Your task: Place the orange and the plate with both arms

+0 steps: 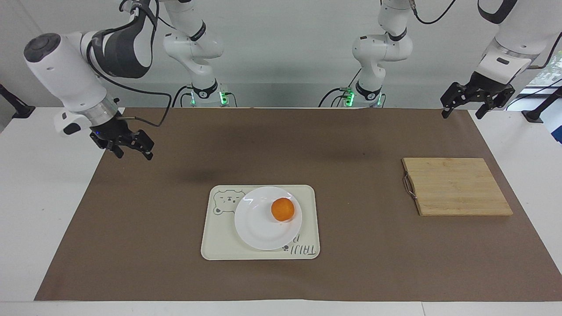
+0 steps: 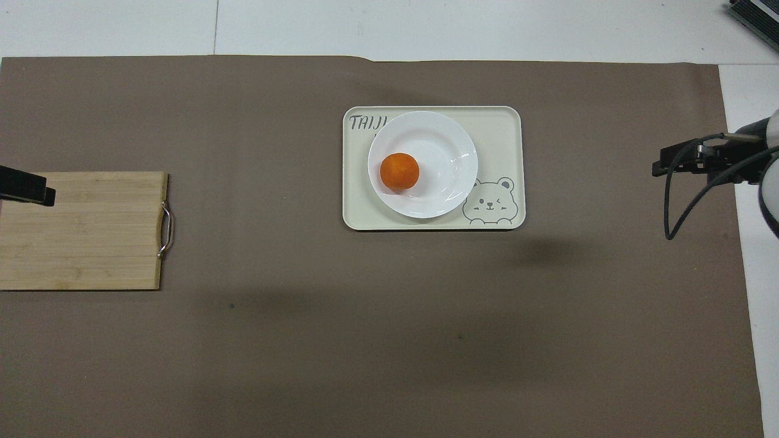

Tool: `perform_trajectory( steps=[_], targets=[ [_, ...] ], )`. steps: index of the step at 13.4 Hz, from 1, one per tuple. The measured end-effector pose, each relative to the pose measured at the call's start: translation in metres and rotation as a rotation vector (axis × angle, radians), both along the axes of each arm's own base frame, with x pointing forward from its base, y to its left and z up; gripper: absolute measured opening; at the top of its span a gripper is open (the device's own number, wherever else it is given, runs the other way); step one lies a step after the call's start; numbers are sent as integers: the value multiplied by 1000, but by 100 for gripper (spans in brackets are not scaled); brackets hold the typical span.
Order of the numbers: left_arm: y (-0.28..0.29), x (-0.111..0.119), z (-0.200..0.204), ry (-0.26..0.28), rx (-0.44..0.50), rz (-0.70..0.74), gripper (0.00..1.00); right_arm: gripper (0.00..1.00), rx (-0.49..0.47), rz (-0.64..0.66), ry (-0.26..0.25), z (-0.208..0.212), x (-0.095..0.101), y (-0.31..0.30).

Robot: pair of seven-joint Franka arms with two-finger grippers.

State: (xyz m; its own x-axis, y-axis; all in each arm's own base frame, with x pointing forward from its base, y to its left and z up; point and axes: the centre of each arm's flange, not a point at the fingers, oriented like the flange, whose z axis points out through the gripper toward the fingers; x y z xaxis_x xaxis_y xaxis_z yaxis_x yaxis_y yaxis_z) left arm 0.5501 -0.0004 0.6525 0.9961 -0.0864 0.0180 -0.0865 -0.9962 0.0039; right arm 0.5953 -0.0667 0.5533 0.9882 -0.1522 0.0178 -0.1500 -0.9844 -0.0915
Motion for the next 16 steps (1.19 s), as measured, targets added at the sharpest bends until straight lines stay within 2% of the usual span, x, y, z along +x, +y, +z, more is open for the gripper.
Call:
perform_trajectory(
  steps=[5, 9, 11, 16],
  targets=[
    [0, 0, 0, 0, 0, 0, 100, 100, -75, 52, 50, 72, -43, 13],
    [0, 0, 0, 0, 0, 0, 100, 100, -84, 64, 65, 115, -61, 19],
    [0, 0, 0, 0, 0, 0, 100, 100, -83, 75, 49, 124, -69, 25],
    [0, 0, 0, 0, 0, 0, 100, 100, -79, 93, 56, 114, -82, 34]
  ],
)
